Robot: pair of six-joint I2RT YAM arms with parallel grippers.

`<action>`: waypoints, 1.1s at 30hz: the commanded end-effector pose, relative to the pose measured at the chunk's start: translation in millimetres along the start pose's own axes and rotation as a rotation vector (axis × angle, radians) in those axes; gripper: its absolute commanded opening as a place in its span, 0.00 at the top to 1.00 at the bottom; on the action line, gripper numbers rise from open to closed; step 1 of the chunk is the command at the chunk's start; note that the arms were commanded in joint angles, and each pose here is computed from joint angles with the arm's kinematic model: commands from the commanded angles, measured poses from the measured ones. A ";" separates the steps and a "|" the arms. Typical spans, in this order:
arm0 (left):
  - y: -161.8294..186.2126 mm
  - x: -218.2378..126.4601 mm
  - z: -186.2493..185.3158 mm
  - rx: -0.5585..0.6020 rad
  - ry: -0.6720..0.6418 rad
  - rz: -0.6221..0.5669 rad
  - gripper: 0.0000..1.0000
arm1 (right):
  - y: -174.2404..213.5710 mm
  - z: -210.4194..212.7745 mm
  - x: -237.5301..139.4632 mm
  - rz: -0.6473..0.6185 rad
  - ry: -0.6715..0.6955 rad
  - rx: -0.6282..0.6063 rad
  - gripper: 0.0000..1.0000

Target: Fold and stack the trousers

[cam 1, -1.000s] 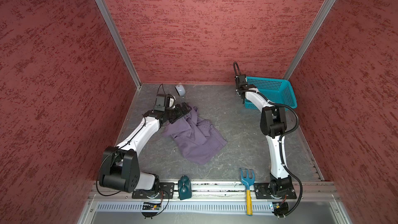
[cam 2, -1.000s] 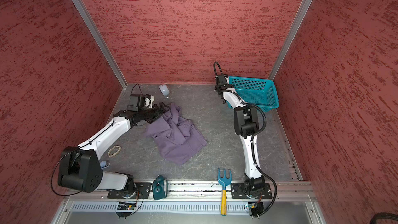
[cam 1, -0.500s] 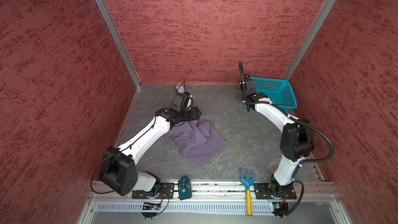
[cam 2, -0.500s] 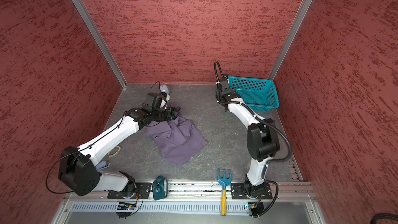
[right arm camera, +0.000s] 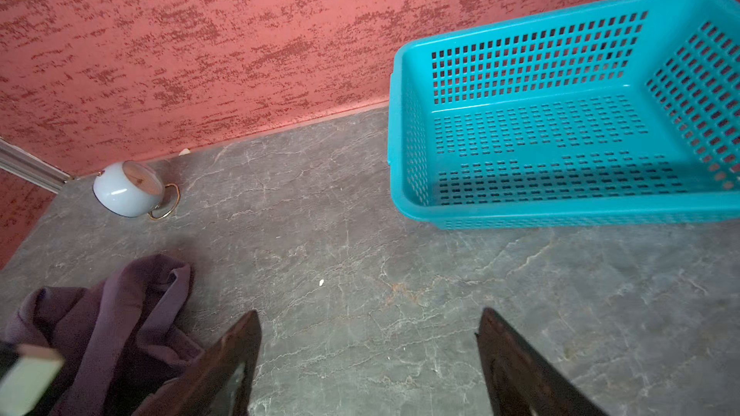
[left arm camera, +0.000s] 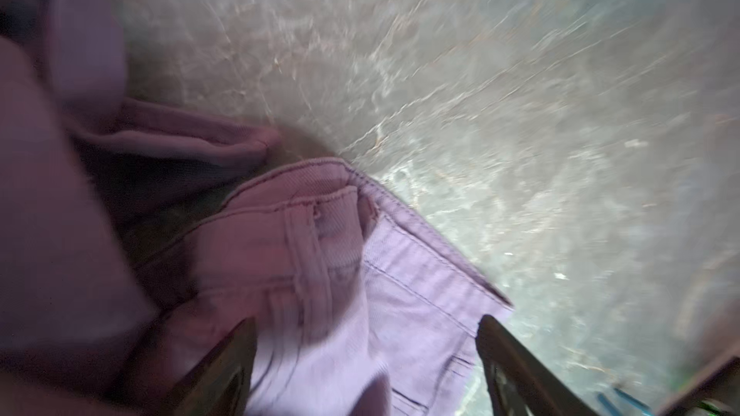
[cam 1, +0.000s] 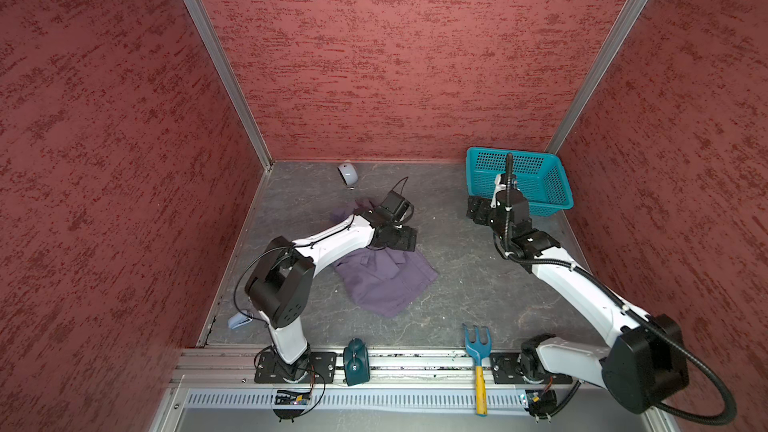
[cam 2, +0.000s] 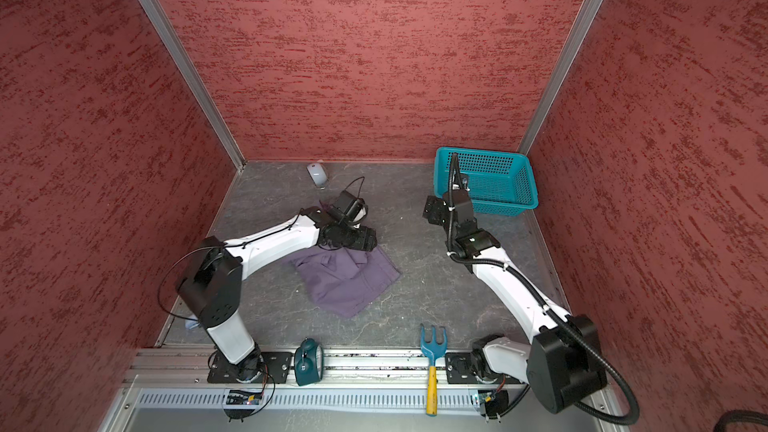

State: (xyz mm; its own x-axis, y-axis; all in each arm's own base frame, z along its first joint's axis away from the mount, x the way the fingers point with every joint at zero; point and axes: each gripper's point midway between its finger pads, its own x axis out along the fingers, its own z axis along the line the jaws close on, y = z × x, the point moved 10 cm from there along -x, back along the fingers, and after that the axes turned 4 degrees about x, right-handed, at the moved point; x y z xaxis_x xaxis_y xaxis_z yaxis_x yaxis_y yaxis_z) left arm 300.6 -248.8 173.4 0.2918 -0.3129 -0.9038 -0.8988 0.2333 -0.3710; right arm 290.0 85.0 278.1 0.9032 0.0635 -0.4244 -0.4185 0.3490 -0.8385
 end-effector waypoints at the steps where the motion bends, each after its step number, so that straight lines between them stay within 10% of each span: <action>1: 4.1 22.7 8.3 0.020 -0.118 0.086 0.19 | -14.6 -4.7 -17.7 -0.080 0.043 0.041 0.13; 8: -2.1 43.6 -1.6 0.021 -0.106 0.159 1.00 | -14.4 -9.2 -23.8 -0.089 0.064 0.053 0.12; 21: -121.5 -209.5 -113.8 0.243 0.130 -0.566 1.00 | -30.6 8.0 -51.0 -0.136 -0.182 0.039 0.34; 33: -116.4 -379.5 -115.2 0.144 0.103 -1.219 1.00 | -35.4 15.9 -90.6 -0.194 -0.434 0.087 0.01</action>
State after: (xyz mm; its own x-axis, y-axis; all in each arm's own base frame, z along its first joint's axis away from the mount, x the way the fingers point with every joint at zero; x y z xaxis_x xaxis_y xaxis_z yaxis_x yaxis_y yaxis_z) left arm 265.1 -275.9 554.8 0.8377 -0.5364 -0.1024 -0.1667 -0.0726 -0.9833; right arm 219.3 71.2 362.3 0.9654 0.2557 -0.0511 -0.1687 0.4627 -0.8703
